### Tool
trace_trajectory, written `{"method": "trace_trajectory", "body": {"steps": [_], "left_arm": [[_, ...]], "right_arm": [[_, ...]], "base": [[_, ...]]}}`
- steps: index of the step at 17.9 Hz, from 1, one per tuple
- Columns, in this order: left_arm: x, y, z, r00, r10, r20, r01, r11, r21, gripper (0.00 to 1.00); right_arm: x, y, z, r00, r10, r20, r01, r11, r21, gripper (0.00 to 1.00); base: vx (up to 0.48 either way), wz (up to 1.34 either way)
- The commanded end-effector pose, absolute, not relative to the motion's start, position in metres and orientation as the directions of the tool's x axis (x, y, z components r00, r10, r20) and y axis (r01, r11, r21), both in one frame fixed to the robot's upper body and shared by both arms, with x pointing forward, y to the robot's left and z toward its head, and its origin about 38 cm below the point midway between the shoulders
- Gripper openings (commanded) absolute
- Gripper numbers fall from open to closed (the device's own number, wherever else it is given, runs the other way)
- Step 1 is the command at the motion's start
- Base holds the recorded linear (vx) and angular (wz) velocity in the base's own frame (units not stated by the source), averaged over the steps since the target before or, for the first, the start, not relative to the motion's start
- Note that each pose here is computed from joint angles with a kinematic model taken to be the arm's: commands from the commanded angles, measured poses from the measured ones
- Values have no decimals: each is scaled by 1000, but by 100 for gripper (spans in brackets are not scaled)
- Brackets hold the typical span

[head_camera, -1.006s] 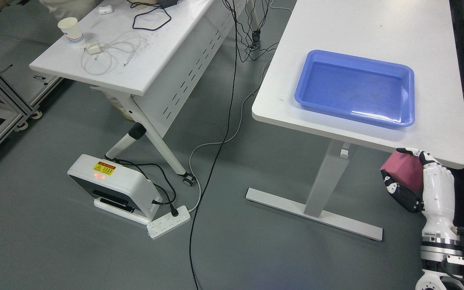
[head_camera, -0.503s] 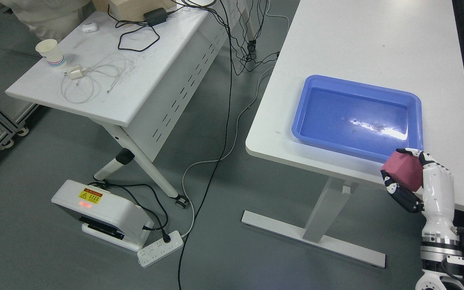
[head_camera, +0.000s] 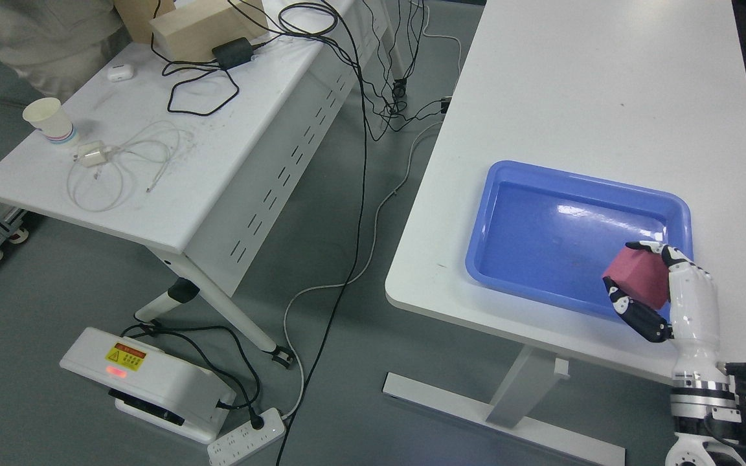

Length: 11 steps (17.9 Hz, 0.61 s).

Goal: Pick pink block from left shelf to tray
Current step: 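Lower the pink cube into the blue tray with the right hand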

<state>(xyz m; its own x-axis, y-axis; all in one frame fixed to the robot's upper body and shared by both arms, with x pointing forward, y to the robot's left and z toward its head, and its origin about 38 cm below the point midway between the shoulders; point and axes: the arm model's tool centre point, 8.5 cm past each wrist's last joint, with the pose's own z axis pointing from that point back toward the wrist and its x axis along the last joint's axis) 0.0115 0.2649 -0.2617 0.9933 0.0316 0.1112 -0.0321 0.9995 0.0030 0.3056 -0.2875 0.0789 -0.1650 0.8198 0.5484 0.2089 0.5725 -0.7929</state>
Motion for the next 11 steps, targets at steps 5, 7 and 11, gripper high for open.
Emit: {"method": "trace_trajectory", "body": {"steps": [5,7,11], "left_arm": [[33,276,-260,988,24,152,-28,999,20,100],[33,276,-260,988,24,152,-28,999,22,100],[33,276,-260,988,26,152,-29,999,20,100]], "right_arm": [[307,-260,67,-205,794,572,48,592,-805,27],[307,-259,64,-204,780,592,7,605,-796,43],[307,-261,63,-194,720,666,-23,676,-737,59]], "base": [[181,18],[149,0],[118,0]]}}
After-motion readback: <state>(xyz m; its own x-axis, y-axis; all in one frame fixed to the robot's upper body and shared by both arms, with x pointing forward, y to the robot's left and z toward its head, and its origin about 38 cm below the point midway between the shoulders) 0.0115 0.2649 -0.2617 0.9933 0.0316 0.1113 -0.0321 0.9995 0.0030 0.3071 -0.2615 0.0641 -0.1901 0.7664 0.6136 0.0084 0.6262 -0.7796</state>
